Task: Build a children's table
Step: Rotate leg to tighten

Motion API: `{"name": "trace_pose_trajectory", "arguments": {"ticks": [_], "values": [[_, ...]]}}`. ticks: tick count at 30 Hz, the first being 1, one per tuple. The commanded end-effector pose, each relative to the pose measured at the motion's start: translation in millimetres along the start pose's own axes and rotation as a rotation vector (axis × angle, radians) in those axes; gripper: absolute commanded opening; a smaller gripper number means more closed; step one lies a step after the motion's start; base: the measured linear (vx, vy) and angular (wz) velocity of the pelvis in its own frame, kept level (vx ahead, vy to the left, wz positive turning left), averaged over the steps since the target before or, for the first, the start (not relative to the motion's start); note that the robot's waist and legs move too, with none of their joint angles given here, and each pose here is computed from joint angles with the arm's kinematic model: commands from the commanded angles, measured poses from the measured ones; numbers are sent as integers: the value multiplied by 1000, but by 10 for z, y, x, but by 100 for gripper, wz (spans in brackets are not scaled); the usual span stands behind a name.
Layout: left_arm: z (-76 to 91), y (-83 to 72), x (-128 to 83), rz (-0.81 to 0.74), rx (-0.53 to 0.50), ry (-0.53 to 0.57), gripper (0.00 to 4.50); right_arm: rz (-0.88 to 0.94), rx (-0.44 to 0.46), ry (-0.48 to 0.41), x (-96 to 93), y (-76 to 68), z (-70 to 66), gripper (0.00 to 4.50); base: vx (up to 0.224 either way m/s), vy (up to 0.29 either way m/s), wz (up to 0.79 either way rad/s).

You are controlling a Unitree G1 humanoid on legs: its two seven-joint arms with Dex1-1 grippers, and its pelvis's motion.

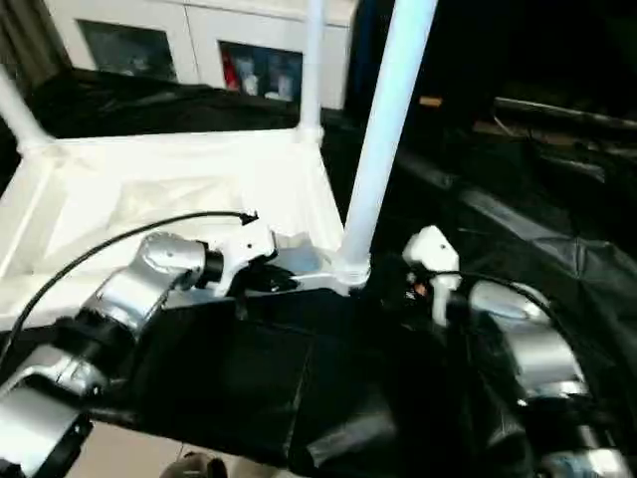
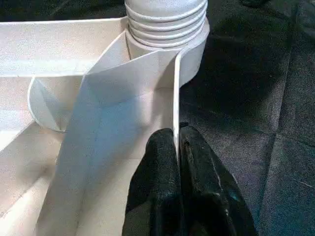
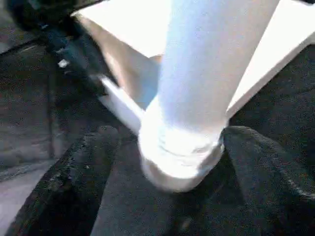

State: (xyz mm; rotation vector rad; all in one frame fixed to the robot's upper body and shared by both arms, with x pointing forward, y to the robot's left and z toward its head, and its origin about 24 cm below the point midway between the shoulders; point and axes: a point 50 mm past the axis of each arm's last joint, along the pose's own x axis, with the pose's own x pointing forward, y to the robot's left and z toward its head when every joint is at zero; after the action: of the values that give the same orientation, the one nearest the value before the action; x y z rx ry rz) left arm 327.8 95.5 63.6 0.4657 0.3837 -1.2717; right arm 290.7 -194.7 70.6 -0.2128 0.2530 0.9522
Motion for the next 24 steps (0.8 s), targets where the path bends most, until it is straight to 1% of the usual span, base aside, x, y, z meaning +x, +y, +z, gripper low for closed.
{"name": "trace_pose_trajectory", "arguments": {"ticks": [1, 4, 11, 14, 18, 19, 24], "values": [[-198, -117, 46, -28, -77, 28, 0, 1, -18, -2, 61, 14, 26, 400, 0, 0, 0], [-212, -136, 2, -40, -62, 37, 0, 0, -14, -15, 147, 12, 39, 400, 0, 0, 0], [-237, -137, -92, -38, -56, 57, 0, 28, -3, -27, 222, 6, 30, 400, 0, 0, 0], [-240, -134, -105, -37, -57, 59, 0, 35, -4, -19, 237, 7, 25, 364, 0, 0, 0], [-229, -120, -115, -28, -62, 57, 0, 28, -3, -16, 257, -6, 7, 329, 0, 0, 0], [-229, -123, -117, -29, -63, 58, 0, 29, -3, -17, 258, -6, 6, 329, 0, 0, 0], [-247, -110, -147, -14, -71, 63, 0, 42, 2, -23, 291, 26, -22, 285, 0, 0, 0]]}}
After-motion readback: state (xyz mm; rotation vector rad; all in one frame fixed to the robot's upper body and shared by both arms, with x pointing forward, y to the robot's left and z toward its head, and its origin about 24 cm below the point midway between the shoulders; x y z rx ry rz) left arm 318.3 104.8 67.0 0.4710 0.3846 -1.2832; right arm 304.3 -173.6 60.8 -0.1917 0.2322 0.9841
